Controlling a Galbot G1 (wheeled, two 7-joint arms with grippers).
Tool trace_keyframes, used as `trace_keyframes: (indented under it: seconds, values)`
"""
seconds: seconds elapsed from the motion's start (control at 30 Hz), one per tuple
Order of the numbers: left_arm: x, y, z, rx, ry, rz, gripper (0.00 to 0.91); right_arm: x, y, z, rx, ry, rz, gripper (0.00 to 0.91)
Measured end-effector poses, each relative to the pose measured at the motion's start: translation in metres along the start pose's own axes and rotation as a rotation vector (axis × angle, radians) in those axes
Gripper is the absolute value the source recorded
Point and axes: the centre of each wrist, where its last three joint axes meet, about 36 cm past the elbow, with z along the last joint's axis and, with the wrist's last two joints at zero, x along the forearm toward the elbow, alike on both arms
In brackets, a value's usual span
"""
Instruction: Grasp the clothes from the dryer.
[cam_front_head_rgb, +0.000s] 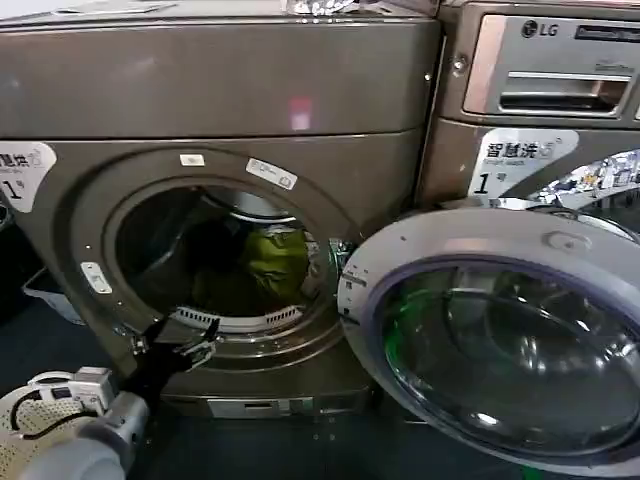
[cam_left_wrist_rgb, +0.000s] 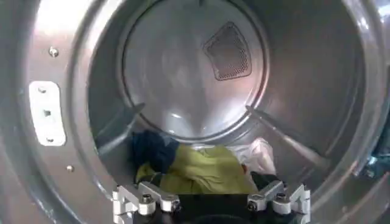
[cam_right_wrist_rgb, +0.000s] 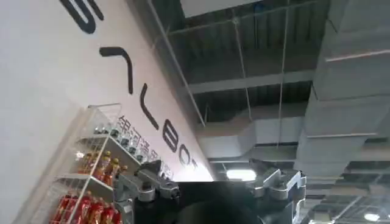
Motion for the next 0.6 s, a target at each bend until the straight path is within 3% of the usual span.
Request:
trace_keyframes:
  seconds: [0.6]
  values:
    - [-0.026,-0.007,0.001,0.021,-0.006,0.039,0.907,-0.001,-0.005,-0.012,0.033,-0.007,-0.001,0.907]
